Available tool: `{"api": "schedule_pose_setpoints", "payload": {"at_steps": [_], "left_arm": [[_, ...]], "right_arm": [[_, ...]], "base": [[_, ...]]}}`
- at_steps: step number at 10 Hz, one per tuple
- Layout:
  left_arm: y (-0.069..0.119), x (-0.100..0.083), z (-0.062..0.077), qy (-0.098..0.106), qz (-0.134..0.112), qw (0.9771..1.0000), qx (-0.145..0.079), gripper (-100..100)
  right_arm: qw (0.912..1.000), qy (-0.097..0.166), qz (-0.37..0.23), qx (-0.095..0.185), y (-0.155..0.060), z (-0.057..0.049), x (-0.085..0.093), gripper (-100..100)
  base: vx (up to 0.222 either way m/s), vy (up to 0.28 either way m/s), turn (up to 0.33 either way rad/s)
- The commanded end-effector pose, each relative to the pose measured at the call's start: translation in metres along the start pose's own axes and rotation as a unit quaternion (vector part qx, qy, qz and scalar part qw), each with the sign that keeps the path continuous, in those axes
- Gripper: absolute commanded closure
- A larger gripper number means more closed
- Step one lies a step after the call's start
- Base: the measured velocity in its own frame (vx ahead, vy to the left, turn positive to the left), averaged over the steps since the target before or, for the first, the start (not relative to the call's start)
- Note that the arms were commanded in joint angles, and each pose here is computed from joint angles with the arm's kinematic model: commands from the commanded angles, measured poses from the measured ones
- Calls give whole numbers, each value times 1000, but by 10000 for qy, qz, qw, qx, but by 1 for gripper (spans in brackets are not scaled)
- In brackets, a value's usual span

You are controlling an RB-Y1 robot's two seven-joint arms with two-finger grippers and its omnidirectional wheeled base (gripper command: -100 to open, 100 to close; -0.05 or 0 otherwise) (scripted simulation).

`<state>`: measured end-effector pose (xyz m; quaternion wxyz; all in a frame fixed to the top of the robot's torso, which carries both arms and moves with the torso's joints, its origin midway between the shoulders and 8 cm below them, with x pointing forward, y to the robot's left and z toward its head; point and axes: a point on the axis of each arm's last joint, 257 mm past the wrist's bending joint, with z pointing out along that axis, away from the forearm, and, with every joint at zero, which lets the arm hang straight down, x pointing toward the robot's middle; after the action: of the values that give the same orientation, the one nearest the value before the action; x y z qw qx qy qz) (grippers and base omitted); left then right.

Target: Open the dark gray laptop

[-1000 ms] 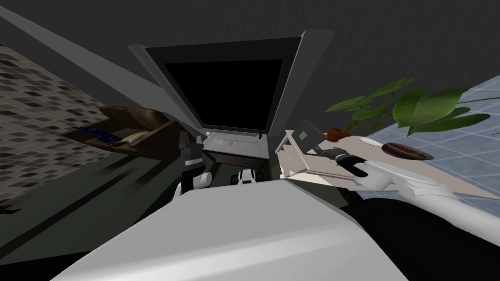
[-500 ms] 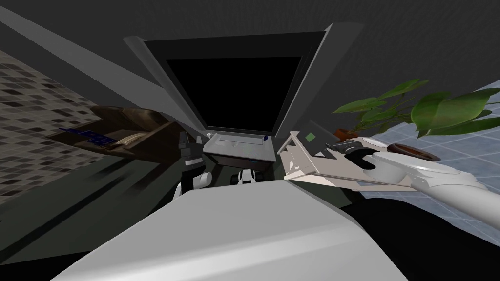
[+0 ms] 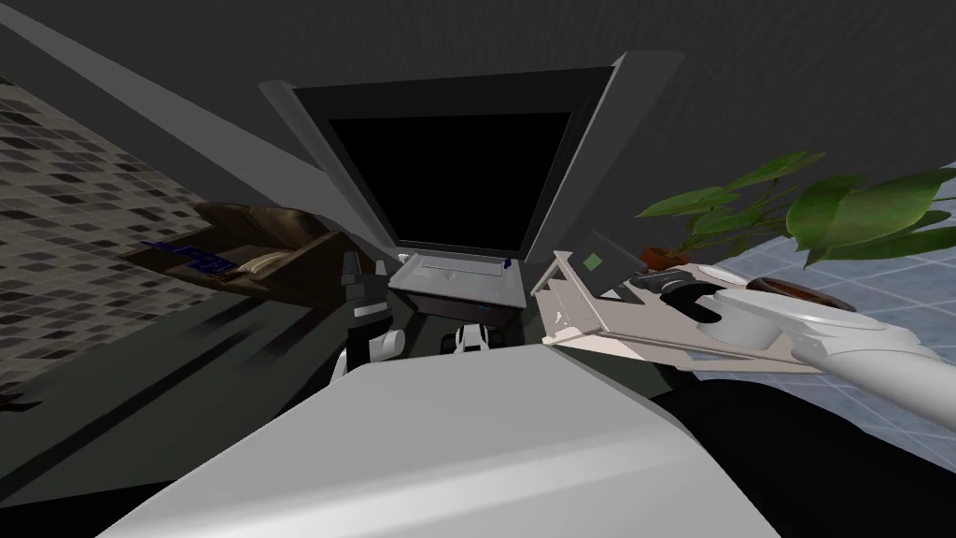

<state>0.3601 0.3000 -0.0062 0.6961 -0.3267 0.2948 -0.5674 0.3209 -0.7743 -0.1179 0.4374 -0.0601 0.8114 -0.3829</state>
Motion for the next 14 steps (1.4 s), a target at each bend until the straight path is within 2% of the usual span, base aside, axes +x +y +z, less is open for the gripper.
{"api": "schedule_pose_setpoints", "payload": {"at_steps": [1,7,9,10,11,14], "left_arm": [[0,0,0,0,0,10000,0,0],[0,0,0,0,1,10000,-1,0],[0,0,0,0,0,10000,-1,0],[0,0,0,0,0,10000,0,0],[0,0,0,-1,1,10000,-2,0],[0,0,0,-1,0,10000,-1,0]], "right_arm": [[9988,124,456,-126,1,2,-1,100],[9905,358,1296,-277,4,4,-2,100],[9842,481,1673,-335,5,6,-3,100],[9866,445,1539,-317,4,5,-2,100],[9899,447,1329,-205,-2,6,-2,-100],[9951,450,876,36,-17,7,1,-100]], "base": [[-167,-137,184],[-114,-125,102],[-104,-62,106],[-57,-41,42],[-16,20,72],[4,66,82]]}}
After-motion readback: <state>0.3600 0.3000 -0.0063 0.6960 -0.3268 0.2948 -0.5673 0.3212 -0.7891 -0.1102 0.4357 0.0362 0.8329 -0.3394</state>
